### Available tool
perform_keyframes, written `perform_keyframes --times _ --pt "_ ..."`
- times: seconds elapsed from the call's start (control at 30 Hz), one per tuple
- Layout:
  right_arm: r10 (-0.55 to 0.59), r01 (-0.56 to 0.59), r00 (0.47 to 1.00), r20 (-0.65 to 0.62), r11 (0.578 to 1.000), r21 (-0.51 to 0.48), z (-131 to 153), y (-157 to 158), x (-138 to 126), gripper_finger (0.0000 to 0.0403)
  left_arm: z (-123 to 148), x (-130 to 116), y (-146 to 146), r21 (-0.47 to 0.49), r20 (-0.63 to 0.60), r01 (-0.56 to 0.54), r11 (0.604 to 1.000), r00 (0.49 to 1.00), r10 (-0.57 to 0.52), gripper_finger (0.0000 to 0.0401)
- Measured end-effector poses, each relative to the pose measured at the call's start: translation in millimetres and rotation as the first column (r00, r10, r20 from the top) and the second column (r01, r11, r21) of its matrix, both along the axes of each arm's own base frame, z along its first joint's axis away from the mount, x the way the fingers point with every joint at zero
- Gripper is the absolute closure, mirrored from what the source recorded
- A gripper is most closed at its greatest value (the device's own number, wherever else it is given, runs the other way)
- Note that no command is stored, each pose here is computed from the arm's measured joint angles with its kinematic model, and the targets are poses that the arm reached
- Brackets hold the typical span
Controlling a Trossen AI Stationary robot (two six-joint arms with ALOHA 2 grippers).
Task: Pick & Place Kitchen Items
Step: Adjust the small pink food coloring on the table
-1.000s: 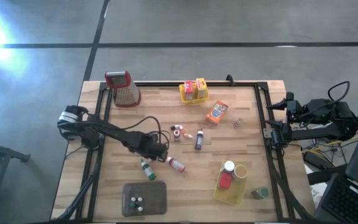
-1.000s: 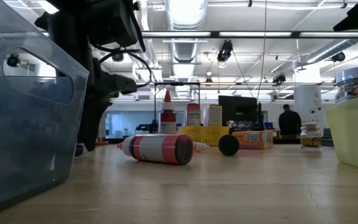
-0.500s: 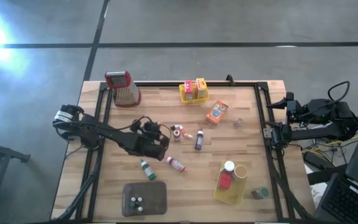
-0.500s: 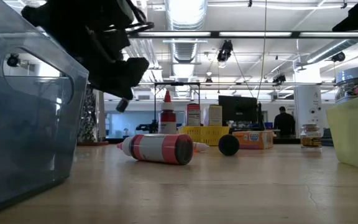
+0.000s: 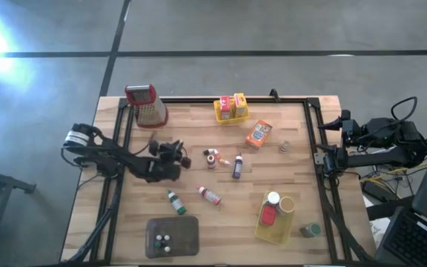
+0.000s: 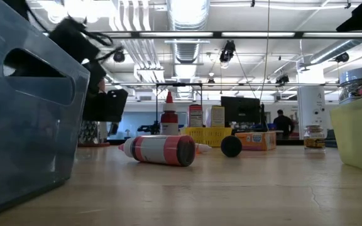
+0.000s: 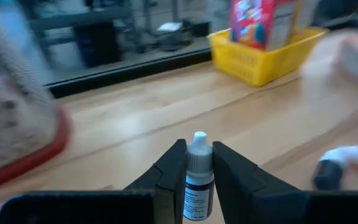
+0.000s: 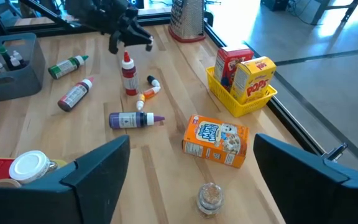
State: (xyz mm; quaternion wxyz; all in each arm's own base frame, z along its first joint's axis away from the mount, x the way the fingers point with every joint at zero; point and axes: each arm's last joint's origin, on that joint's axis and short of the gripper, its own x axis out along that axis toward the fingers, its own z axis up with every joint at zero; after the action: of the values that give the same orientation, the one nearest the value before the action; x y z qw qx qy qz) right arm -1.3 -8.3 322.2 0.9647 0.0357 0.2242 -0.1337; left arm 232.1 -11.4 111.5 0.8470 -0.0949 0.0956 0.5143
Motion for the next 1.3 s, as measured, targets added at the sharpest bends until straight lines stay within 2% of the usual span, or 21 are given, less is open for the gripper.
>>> perform_keyframes --times 0.1,0.23,0.63,0.97,1.3 --pt "0.0 0.0 1.0 0.0 1.0 0.0 0.0 0.0 0.0 0.0081 2.6 -7.0 4.9 0.03 0.065 0.066 0.997 0.996 -0.068 0.033" --pt "0.0 0.0 1.0 0.0 1.0 0.0 0.0 0.0 0.0 0.0094 2.6 -13.7 10.4 0.088 0.016 0.076 0.993 0.997 -0.078 0.033" --pt "0.0 0.0 1.0 0.0 1.0 0.0 0.0 0.0 0.0 0.0131 -13.9 -12.1 27.0 0.051 -0.04 0.076 0.996 0.996 -0.074 0.033" --pt "0.0 0.0 1.0 0.0 1.0 0.0 0.0 0.0 0.0 0.0161 -35.6 -5.5 32.8 0.008 0.005 0.093 0.996 0.996 -0.093 0.033" --pt "0.0 0.0 1.0 0.0 1.0 0.0 0.0 0.0 0.0 0.0182 -41.8 3.9 33.1 0.009 0.002 0.088 0.996 0.996 -0.088 0.0321"
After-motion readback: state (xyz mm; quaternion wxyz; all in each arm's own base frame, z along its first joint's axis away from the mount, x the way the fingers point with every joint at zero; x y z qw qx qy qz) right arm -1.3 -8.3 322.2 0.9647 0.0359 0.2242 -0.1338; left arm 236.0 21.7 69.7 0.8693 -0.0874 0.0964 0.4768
